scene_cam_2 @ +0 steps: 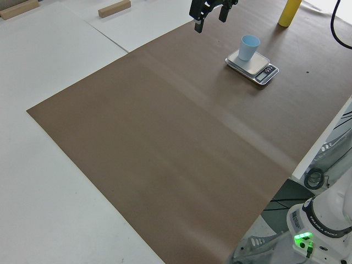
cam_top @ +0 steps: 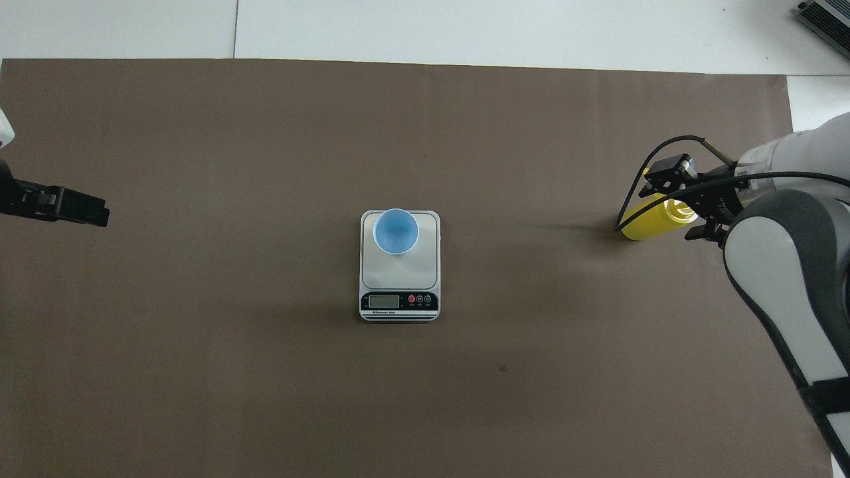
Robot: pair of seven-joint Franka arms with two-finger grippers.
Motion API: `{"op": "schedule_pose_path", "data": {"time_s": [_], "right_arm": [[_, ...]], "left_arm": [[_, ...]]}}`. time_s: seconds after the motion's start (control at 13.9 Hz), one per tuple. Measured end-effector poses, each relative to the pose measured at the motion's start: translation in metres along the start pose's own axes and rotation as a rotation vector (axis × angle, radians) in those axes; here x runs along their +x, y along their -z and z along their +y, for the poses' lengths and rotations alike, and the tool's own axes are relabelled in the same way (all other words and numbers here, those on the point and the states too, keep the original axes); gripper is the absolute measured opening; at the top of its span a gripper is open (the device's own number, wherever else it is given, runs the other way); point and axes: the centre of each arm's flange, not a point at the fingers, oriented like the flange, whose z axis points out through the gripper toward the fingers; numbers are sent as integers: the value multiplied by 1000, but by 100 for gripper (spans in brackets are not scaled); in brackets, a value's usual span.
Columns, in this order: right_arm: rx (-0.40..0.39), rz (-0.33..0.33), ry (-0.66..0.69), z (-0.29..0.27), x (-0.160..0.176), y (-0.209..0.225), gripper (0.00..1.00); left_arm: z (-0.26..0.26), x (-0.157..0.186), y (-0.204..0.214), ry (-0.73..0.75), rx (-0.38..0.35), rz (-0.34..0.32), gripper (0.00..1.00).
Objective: Pour seasoning into cup on scale with both arms
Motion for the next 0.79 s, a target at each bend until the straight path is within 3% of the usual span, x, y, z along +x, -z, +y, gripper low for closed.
{"op": "schedule_pose_path", "data": {"time_s": [0.43, 0.79], "right_arm": [[-71, 44, 242, -13, -11, 37, 100], [-88, 73, 369, -45, -56, 65, 100]], "left_arm": [[0, 0, 0, 0, 0, 0, 100], [0, 0, 0, 0, 0, 0, 100]]}}
